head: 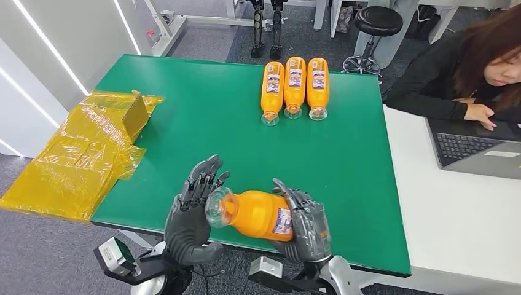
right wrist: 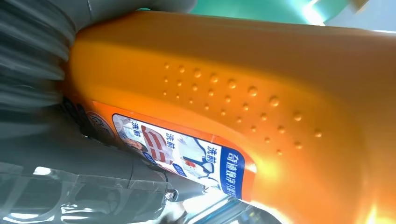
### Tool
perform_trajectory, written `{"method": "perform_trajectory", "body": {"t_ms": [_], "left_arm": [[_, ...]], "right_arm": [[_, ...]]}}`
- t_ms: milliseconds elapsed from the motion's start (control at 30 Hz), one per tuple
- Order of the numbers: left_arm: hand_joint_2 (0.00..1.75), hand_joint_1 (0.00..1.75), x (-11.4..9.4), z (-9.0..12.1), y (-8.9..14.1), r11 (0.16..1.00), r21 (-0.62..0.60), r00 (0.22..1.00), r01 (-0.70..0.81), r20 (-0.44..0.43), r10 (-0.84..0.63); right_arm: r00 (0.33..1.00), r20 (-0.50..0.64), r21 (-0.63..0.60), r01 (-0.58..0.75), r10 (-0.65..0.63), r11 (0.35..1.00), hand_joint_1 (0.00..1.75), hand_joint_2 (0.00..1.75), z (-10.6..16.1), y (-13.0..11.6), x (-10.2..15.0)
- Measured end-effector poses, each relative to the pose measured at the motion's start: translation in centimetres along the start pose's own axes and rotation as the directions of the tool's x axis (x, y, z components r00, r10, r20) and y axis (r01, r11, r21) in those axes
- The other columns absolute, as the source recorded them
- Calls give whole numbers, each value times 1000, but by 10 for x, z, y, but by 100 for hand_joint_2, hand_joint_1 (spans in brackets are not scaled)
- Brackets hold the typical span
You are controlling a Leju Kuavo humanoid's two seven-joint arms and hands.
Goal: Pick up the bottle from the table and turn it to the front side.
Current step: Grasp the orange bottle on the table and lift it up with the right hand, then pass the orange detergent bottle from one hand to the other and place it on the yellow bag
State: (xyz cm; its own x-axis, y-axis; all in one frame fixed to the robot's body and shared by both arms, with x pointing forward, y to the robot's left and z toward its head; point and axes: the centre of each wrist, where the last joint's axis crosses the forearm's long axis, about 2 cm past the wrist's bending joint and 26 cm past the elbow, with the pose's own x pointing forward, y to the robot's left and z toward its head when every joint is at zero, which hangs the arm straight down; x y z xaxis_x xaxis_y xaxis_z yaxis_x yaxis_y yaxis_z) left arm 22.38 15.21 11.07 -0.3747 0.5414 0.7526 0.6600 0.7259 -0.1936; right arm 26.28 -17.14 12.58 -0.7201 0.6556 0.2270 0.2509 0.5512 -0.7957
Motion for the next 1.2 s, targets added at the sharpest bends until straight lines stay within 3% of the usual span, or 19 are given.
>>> {"method": "perform_trajectory", "body": {"t_ms": [167, 433, 567, 1200], "left_arm": [[175, 0, -3, -9, -8, 999, -27, 1000, -30, 0, 30], [175, 0, -5, -11, -7, 1000, -11, 1000, -17, -2, 17], [175, 175, -5, -10, -6, 1000, -2, 1000, -4, -2, 4], [175, 175, -4, -12, 1, 991, 67, 994, 113, -13, -112]], "right_arm": [[996, 36, 14, 83, -83, 996, 175, 175, -29, 15, 18], [985, 69, -2, 158, -158, 987, 175, 175, -54, 23, 18], [984, 73, 7, 161, -161, 987, 175, 175, -58, 26, 17], [979, 76, 39, 184, -187, 982, 175, 175, -68, 34, 18]]}}
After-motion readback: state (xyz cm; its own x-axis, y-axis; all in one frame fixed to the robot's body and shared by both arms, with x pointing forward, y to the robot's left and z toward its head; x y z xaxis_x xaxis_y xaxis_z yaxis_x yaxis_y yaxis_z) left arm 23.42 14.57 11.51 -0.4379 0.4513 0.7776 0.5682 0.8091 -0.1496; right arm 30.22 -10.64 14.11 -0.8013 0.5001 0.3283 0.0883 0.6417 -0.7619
